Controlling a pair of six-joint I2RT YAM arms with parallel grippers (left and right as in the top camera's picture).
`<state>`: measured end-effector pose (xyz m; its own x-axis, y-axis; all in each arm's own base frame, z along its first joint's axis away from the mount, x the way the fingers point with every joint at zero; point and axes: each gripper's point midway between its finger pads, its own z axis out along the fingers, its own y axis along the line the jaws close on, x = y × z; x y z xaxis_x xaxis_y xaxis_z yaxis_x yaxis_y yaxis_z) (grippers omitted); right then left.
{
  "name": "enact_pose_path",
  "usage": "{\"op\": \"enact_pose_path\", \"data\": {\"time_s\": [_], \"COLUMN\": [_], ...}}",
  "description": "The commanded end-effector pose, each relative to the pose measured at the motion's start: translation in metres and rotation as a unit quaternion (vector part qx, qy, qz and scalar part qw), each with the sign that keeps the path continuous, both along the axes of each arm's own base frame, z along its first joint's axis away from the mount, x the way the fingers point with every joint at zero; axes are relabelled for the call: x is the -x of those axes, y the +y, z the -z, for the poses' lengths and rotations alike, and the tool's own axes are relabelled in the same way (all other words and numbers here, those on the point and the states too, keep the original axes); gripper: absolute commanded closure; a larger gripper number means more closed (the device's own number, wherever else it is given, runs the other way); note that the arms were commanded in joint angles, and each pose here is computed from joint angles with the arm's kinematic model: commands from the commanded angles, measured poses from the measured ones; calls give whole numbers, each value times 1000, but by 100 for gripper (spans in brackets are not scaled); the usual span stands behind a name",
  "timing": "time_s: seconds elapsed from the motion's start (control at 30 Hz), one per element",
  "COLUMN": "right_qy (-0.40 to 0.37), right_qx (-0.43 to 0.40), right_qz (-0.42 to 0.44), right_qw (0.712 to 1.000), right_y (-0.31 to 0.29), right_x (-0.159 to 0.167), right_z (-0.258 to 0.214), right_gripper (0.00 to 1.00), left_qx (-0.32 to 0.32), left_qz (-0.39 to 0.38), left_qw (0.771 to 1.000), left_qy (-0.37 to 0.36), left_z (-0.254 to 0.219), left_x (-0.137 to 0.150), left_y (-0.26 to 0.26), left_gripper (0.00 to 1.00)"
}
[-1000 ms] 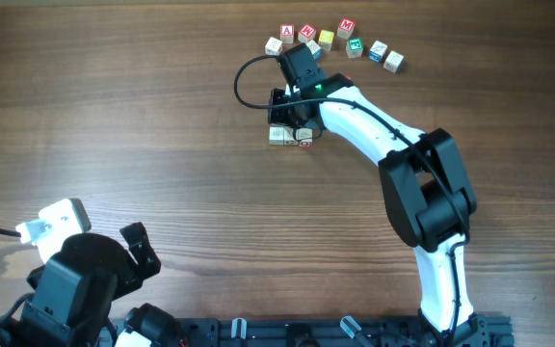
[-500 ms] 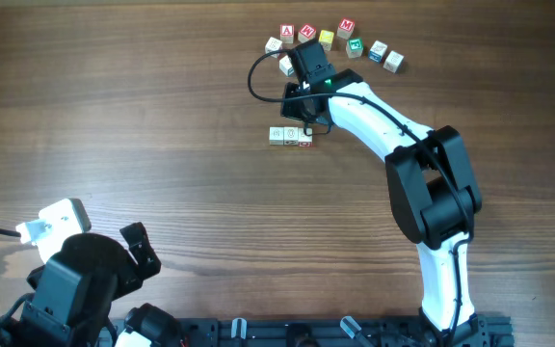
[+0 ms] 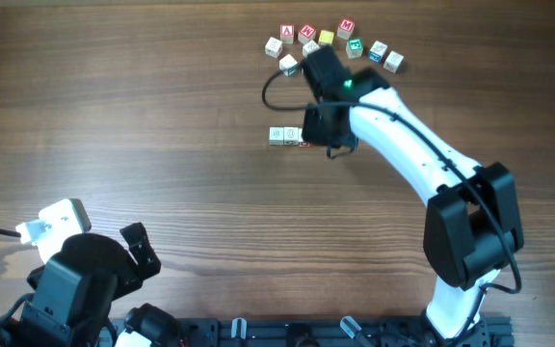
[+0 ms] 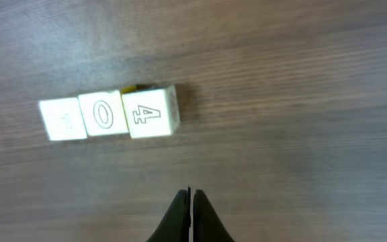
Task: Form a horizontal line
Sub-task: 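Push the '4' block leftward against the '0' block with the right gripper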
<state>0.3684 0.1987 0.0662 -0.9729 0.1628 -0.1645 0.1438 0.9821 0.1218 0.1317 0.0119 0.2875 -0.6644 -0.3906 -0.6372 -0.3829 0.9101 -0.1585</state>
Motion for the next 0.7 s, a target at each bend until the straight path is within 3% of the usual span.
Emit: {"op": "enact_pose_path", "data": {"time_s": [0.0,0.33,0.67], "right_qy": [30,4,6], "right_qx": [-19,-54,-59], "right_qz": [-7,-81,-84], "right_qw": [999,995,995], "right_y": [4,21,25], "right_x": [20,15,13], "right_z": [35,58,67], "right_gripper": [96,96,96], "left_qx": [0,0,0], "left_qz": [-10,-10,-10], "left_qw": [1000,1000,1000], "left_qy": [-5,-5,-5], "left_z": [-1,-1,-1], "left_x": [0,0,0], "left_y": [3,3,3], "left_gripper": [0,0,0]}}
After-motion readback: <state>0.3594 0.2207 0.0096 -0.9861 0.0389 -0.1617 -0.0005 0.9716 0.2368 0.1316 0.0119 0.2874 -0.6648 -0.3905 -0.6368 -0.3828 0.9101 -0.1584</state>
